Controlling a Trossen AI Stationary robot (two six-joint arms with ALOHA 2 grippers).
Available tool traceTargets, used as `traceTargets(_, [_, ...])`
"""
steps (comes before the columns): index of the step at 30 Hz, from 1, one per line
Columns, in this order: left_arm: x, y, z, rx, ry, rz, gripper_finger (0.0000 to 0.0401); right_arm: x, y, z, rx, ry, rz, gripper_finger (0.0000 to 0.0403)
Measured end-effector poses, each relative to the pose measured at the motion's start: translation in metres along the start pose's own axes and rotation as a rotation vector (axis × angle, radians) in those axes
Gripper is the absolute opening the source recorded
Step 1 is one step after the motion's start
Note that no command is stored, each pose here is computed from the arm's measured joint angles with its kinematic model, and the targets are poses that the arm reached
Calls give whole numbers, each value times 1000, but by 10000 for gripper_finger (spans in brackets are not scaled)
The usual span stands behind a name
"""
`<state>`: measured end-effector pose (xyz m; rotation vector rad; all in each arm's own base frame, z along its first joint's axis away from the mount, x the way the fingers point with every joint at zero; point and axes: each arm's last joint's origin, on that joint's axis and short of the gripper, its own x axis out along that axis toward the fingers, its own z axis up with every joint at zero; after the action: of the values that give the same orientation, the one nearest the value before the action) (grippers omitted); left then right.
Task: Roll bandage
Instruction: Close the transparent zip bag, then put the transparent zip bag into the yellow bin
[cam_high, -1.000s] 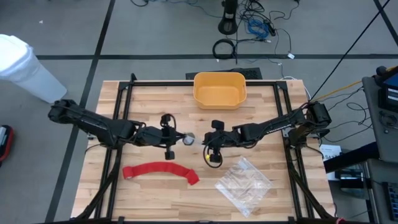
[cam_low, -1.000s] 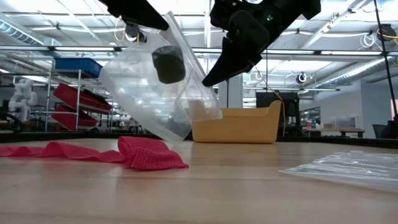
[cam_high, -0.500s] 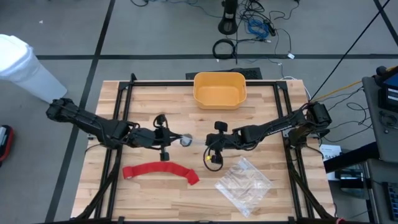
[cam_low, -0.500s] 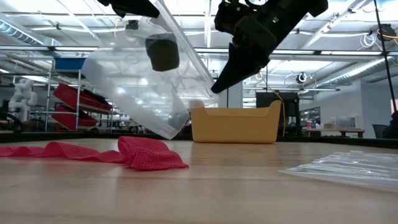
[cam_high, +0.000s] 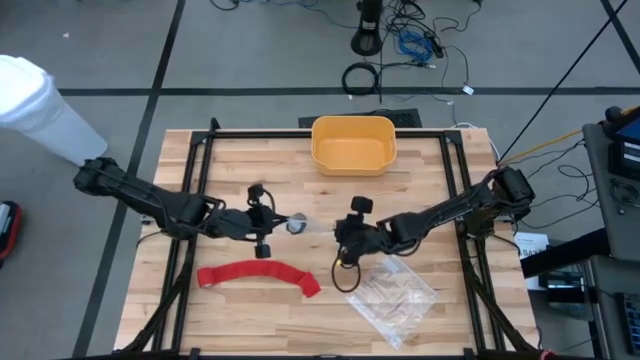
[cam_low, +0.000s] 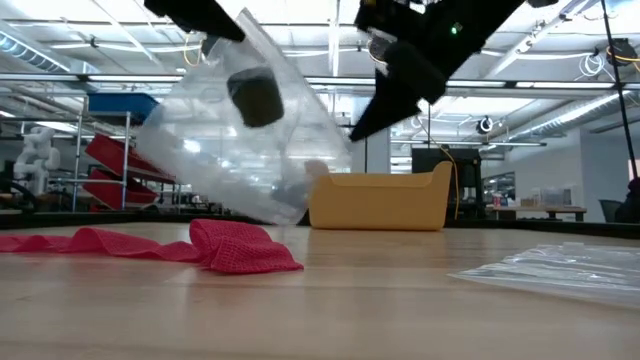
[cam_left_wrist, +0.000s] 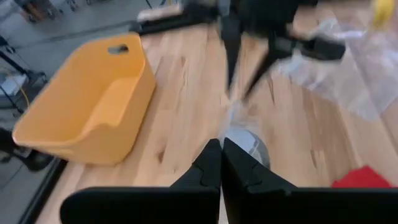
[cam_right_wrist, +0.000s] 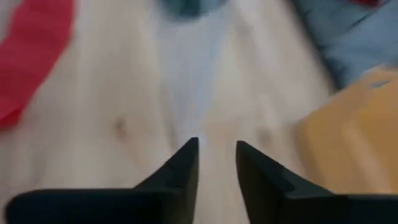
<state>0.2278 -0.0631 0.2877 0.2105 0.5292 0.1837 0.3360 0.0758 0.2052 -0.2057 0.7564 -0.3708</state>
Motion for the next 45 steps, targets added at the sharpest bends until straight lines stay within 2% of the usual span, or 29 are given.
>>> traceTargets(3, [3,-1,-3,-15,24,0,0,-5,2,5,-30,-64,-92,118])
traceTargets(5, [3,-1,-2,-29,19,0,0,-6,4,9,-37,-99,-88,142])
traceTargets(7, [3,-1,-2,-33,21,-1,0,-8,7,15,-27,-152,-18,165])
traceTargets(9, [3,-1,-2,-34,22,-3,0,-7,9,24,-21,-223,124,184])
traceTargets(11, [3,-1,-2,-35,20,-3,0,-7,9,33,11,-304,205,197])
traceTargets(13, [3,-1,-2,-35,20,-3,0,-6,4,39,16,-349,182,203])
traceTargets(17, [3,-1,-2,-35,19,-4,0,-1,-7,42,16,-359,61,204])
traceTargets(23, [3,-1,-2,-35,19,-6,0,14,-13,40,56,-337,257,202])
traceTargets(26, [3,-1,-2,-37,15,-7,0,23,-12,36,51,-315,280,200])
traceTargets(29, [3,-1,-1,-44,3,-8,0,34,-14,32,50,-285,264,189])
traceTargets(31, [3,-1,-1,-42,5,-8,0,40,-16,30,52,-271,254,166])
traceTargets(33, [3,-1,-1,-42,5,-8,0,42,-20,29,56,-262,245,127])
traceTargets(36, [3,-1,-1,-41,6,-8,0,43,-22,28,50,-249,242,37])
traceTargets(37, [3,-1,-1,-40,8,-7,0,42,-23,28,39,-243,241,19])
traceTargets(42, [3,-1,-4,-31,37,-7,0,35,-24,29,46,-232,197,1])
traceTargets(45, [2,-1,-15,-45,133,3,9,19,-26,32,37,-237,140,1])
